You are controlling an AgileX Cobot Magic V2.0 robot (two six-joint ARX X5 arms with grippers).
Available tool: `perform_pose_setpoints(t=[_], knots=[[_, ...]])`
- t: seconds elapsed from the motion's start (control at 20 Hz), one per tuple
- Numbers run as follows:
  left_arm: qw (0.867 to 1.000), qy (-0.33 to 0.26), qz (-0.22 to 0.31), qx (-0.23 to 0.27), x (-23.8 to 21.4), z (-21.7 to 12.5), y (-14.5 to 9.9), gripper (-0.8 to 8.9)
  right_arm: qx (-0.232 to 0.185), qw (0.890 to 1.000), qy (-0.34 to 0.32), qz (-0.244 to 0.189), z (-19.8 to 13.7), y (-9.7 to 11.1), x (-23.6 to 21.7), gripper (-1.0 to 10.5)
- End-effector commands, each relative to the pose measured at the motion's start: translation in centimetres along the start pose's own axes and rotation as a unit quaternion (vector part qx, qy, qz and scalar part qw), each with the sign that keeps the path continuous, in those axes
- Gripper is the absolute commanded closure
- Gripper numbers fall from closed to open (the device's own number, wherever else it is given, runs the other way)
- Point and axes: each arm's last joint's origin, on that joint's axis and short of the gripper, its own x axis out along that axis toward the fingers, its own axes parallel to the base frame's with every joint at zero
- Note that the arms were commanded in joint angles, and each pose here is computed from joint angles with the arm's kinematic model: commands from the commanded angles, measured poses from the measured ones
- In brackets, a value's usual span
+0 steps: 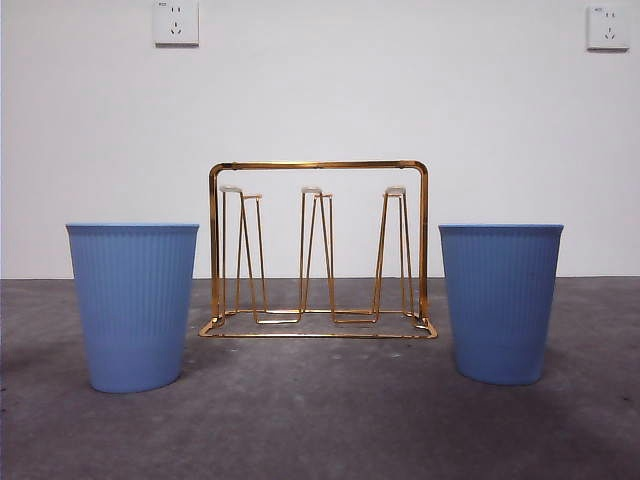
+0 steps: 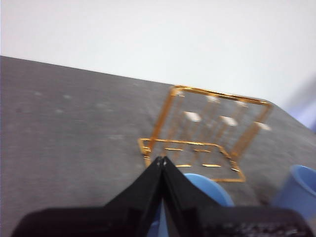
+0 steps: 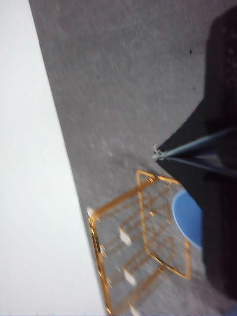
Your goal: Pick up cup 1,put cup 1 in the cup rack,pick up cup 2,put cup 2 in the cup rack
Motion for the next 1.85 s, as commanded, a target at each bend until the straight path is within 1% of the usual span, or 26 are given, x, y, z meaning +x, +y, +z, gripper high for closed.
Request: perform_pose_setpoints(t=[0.05,0.15,0.25,0.55,0.7,0.8,0.95,1.1,1.15,1.2,1.25,1.3,1.35,1.4,1.5,1.6,1.7,1.85], knots=[[1.000,0.015,-0.025,-0.004,-0.3,1.5,-0.7,8.20,-0.031,0.999,0.032,0.013,2.2,0.7,-0.3,9.6],[0.999,0.032,-0.037,-0.010,-0.5,2.6,-1.2,8.20,-0.047,0.997,0.065,0.020,3.7,1.1,-0.4,9.6],[0.998,0.049,-0.037,-0.010,-0.7,3.7,-1.6,8.20,-0.064,0.993,0.096,0.025,5.2,1.6,-0.6,9.6],[0.993,0.109,-0.038,0.011,-1.2,6.9,-2.8,8.20,-0.097,0.981,0.164,0.024,8.6,2.4,-1.0,9.6],[0.988,0.148,-0.045,0.024,-1.3,8.2,-3.3,8.20,-0.103,0.975,0.197,0.026,9.7,2.7,-1.0,9.6],[0.983,0.176,-0.048,0.036,-1.3,9.2,-3.6,8.20,-0.097,0.970,0.221,0.026,10.3,2.8,-0.9,9.6],[0.980,0.188,-0.058,0.041,-0.9,10.1,-3.9,8.19,-0.090,0.967,0.236,0.036,10.7,2.9,-0.6,9.6],[0.977,0.200,-0.067,0.040,-0.3,10.0,-3.9,8.11,-0.086,0.964,0.248,0.034,10.7,2.8,0.0,9.4],[0.976,0.203,-0.070,0.038,-0.2,10.0,-3.9,7.78,-0.085,0.964,0.251,0.034,10.7,2.7,0.2,9.2],[0.975,0.206,-0.082,0.035,0.0,10.0,-4.0,6.47,-0.084,0.963,0.252,0.034,10.8,2.7,0.4,8.2],[0.973,0.209,-0.093,0.028,0.1,10.0,-4.0,4.76,-0.083,0.964,0.251,0.037,10.8,2.7,0.5,7.0],[0.972,0.210,-0.104,0.017,0.3,10.1,-4.1,2.72,-0.079,0.964,0.252,0.044,10.9,2.7,0.8,5.7],[0.970,0.210,-0.118,0.009,0.6,10.2,-4.1,1.79,-0.074,0.963,0.254,0.056,10.9,2.7,1.2,4.5],[0.968,0.211,-0.133,0.004,0.8,10.2,-4.1,1.84,-0.070,0.962,0.256,0.066,10.9,2.7,1.6,4.0],[0.963,0.212,-0.168,-0.009,1.2,10.4,-4.2,1.84,-0.059,0.958,0.269,0.077,10.9,2.5,2.7,4.1],[0.958,0.209,-0.196,-0.026,1.7,10.7,-4.4,1.84,-0.047,0.953,0.288,0.077,10.9,2.4,4.0,4.1],[0.953,0.204,-0.222,-0.023,2.1,10.9,-4.5,1.84,-0.045,0.945,0.312,0.086,10.6,2.5,5.6,4.1],[0.944,0.206,-0.256,-0.037,2.8,11.1,-4.8,1.84,-0.049,0.931,0.347,0.103,9.7,3.1,8.8,4.1]])
